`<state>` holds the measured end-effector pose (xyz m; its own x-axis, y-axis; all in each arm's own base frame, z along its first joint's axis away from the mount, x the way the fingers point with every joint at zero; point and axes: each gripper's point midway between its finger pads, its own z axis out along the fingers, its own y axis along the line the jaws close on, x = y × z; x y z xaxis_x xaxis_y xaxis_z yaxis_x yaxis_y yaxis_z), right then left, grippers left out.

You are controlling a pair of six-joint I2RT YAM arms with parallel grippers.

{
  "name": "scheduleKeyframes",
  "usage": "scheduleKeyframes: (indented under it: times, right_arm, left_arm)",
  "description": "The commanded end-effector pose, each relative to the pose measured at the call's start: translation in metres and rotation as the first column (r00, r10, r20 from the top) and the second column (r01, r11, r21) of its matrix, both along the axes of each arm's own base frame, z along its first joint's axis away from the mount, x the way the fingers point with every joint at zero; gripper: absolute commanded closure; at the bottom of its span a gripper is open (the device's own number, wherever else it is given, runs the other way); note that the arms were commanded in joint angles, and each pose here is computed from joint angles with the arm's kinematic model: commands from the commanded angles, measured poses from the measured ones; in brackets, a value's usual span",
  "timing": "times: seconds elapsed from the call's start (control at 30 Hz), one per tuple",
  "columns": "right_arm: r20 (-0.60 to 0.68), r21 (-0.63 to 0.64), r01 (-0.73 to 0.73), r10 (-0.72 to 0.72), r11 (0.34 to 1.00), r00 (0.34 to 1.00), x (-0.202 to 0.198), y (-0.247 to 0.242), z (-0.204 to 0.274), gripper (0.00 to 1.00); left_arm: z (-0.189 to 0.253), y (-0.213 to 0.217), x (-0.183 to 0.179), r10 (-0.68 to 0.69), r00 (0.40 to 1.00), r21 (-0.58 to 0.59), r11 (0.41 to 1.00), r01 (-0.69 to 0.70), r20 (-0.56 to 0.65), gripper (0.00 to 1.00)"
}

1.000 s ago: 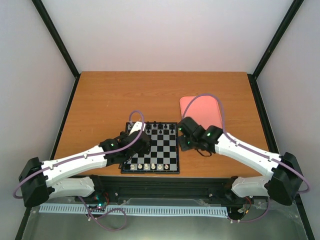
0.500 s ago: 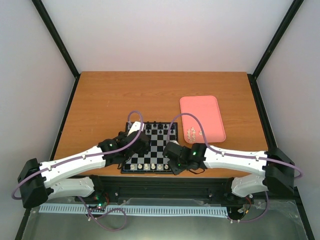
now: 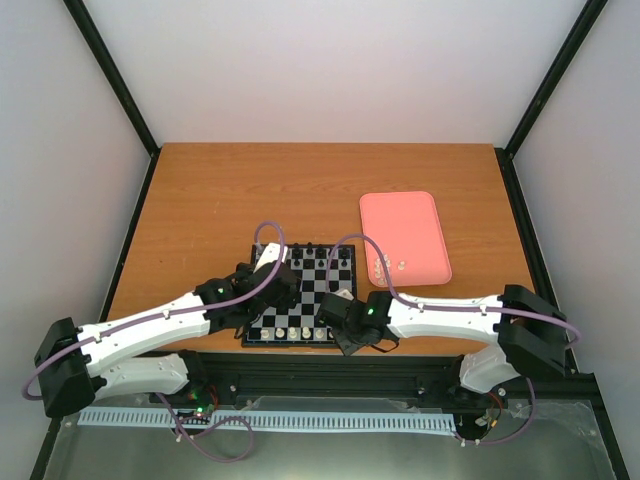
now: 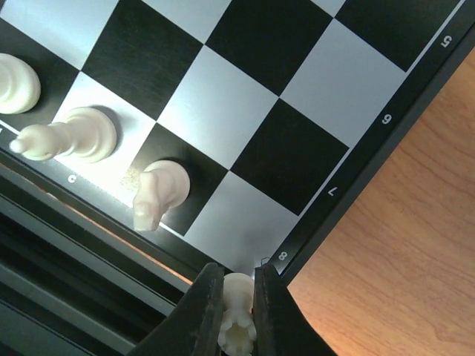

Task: Set up the chess pieces on the board
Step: Place the chess piece on the chessboard.

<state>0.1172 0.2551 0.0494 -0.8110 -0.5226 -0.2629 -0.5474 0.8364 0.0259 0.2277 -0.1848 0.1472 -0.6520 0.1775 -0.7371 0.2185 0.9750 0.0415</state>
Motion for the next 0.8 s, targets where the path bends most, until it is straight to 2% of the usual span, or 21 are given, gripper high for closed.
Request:
scheduleKeyframes:
  times: [0.0,0.3,0.57,0.77]
  right_arm:
    - [0.045,-0.016,0.007,-0.007,1.0,0.999,0.008,0.007,0.002,0.94]
    - [0.096,-0.017,0.024,-0.023,1.0,0.995,0.02,0.01,0.003,0.93]
    - [0.074,0.048,0.017,-0.021,0.999,0.997,0.017,0.018,0.004,0.93]
    - [0.067,0.041,0.016,-0.018,0.999,0.998,0.016,0.016,-0.003,0.92]
  left_arm:
    - [0.004,0.003,0.003,0.015,1.0,-0.001,1.0,-0.015,0.015,0.0]
    - [0.001,0.004,0.002,0.014,1.0,0.006,1.0,-0.014,0.011,0.0]
    - [0.0,0.003,0.003,0.014,1.0,0.012,1.0,-0.014,0.007,0.0]
    - [-0.003,0.002,0.002,0.013,1.0,0.018,1.0,-0.013,-0.001,0.0]
